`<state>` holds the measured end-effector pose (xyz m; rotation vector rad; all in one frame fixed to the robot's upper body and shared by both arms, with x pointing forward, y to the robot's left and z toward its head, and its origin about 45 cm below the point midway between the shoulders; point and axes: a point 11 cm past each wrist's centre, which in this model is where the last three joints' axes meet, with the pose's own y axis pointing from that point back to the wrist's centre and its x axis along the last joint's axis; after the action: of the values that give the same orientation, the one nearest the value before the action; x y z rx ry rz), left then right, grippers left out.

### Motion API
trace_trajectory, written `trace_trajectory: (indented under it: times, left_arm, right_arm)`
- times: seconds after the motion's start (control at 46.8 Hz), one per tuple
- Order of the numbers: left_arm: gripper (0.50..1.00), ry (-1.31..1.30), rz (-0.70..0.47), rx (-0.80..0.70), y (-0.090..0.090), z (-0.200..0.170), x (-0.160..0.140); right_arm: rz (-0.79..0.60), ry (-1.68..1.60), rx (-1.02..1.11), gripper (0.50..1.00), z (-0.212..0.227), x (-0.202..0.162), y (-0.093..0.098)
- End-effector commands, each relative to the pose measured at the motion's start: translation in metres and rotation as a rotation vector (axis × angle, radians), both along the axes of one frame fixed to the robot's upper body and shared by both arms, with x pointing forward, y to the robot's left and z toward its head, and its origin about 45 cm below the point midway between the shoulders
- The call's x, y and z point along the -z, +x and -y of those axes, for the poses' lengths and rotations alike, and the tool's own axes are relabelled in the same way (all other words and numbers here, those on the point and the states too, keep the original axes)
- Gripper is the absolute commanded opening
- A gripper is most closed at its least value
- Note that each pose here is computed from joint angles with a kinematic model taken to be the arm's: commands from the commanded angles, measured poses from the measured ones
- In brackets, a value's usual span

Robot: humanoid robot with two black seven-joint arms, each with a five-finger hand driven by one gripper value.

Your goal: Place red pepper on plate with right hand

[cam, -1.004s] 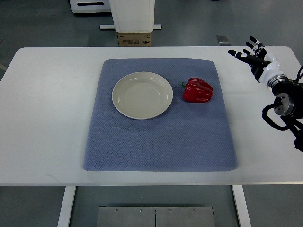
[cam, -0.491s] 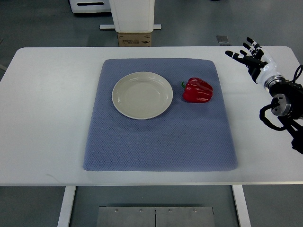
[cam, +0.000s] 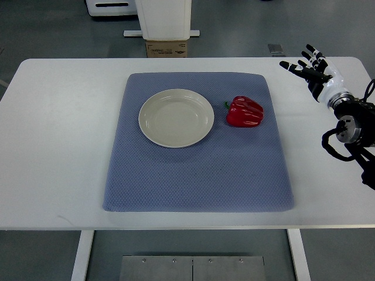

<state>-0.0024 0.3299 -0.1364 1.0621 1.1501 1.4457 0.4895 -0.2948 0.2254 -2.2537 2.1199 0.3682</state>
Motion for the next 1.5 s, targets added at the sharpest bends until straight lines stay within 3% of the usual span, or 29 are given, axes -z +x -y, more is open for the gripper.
trace_trajectory:
  times: [0.0,1.474]
  left_arm:
    - [1.000,0.000,0.000,0.000,0.0000,0.0000,0.0000]
    - [1.000,0.000,0.000,0.000,0.0000,0.0000,0.0000]
  right_arm:
    - [0.003,-0.001,0.000,1.000,0.0001,0.0002,-0.0002]
    - [0.012,-0.007,-0.040,1.000,0.0071,-0.0029,-0.0016]
